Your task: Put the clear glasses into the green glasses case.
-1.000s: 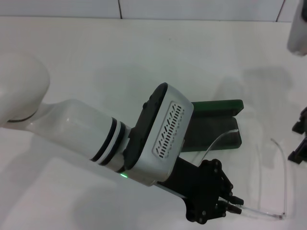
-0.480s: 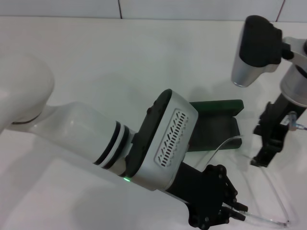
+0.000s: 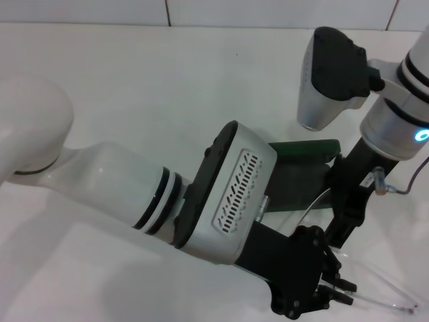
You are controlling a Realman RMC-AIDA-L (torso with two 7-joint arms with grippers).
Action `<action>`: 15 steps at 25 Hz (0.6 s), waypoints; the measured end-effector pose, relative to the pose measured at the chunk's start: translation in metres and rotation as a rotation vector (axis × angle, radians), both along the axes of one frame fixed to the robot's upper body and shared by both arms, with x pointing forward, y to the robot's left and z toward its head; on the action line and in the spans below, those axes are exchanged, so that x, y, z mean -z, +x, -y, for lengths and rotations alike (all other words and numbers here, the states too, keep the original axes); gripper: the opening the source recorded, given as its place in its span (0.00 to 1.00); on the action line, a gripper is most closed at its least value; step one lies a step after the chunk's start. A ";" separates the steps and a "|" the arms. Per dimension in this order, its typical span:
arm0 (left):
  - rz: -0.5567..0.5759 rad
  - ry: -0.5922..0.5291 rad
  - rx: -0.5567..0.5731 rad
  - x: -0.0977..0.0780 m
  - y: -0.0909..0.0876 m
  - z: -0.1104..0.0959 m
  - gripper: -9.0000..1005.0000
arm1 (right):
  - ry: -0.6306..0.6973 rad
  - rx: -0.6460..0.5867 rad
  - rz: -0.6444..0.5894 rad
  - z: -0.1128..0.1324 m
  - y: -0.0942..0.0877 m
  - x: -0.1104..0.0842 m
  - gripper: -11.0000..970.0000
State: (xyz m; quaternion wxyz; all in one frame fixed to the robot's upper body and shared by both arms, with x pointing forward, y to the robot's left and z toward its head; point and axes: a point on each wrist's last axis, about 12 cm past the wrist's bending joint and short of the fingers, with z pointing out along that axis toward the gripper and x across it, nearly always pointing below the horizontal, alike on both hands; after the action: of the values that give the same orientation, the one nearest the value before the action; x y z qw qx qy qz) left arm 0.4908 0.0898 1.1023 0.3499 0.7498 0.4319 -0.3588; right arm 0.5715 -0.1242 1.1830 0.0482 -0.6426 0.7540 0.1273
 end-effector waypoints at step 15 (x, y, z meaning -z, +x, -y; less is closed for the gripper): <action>0.028 -0.063 0.006 -0.004 0.001 0.002 0.06 | 0.081 -0.072 -0.053 -0.011 -0.010 0.000 0.88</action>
State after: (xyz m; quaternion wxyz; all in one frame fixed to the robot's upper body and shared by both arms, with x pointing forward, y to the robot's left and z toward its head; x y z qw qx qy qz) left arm 0.4918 0.0877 1.1062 0.3784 0.7447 0.4131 -0.3627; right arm 0.5611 -0.1132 1.1833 0.0496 -0.6633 0.7256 0.1762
